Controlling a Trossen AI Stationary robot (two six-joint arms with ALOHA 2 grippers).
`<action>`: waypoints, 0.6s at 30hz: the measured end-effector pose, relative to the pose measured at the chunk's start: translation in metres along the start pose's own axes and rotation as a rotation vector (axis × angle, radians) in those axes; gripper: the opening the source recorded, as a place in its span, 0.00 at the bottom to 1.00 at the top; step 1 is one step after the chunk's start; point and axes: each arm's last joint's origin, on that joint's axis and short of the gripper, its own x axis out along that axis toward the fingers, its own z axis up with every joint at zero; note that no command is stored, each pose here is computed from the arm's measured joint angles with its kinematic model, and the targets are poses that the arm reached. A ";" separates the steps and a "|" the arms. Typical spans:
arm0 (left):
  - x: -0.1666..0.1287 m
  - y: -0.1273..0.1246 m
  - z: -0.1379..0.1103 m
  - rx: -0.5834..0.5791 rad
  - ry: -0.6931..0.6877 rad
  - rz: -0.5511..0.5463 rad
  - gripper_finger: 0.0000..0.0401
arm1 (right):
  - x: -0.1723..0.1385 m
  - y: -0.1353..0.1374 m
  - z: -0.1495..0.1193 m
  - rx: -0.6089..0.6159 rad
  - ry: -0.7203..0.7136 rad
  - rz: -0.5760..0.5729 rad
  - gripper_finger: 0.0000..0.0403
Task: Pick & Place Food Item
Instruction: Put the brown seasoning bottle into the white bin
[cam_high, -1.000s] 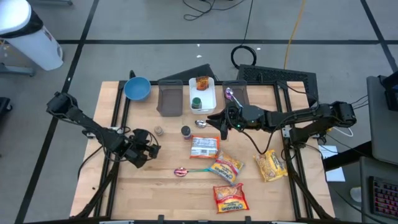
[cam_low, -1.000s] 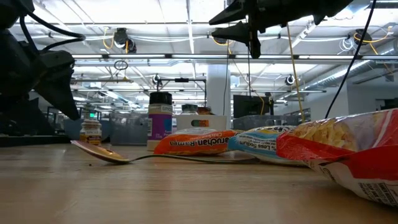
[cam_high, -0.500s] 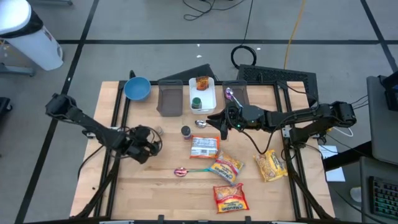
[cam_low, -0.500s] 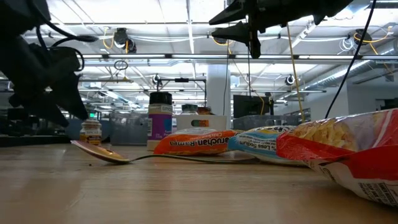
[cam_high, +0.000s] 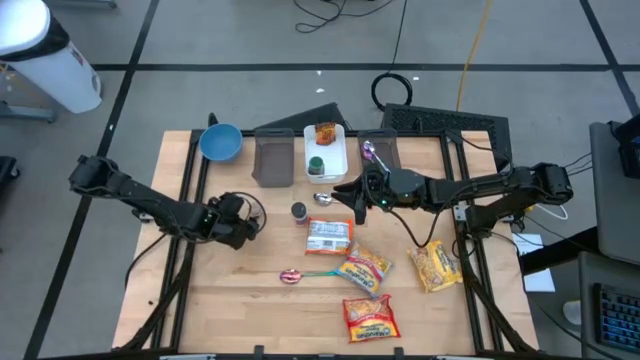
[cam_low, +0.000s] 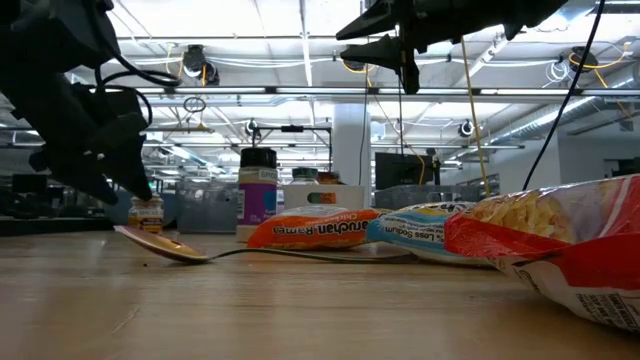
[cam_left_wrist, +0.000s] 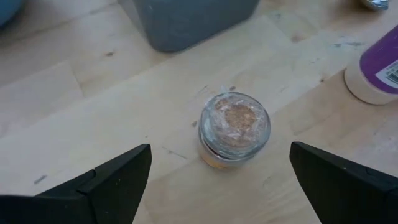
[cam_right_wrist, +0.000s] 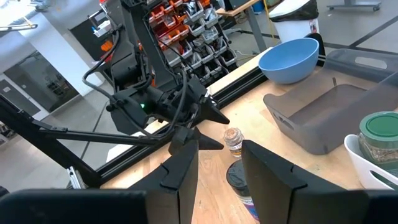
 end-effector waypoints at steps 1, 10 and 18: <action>0.000 0.000 0.000 0.000 0.001 0.000 0.98 | 0.000 0.000 0.000 0.000 0.000 0.000 0.29; 0.000 0.000 0.000 -0.028 -0.005 -0.006 0.98 | 0.000 0.000 -0.001 -0.005 0.006 -0.006 0.29; 0.012 0.002 -0.008 -0.111 0.018 -0.079 0.98 | 0.000 0.000 -0.001 -0.022 0.006 -0.006 0.29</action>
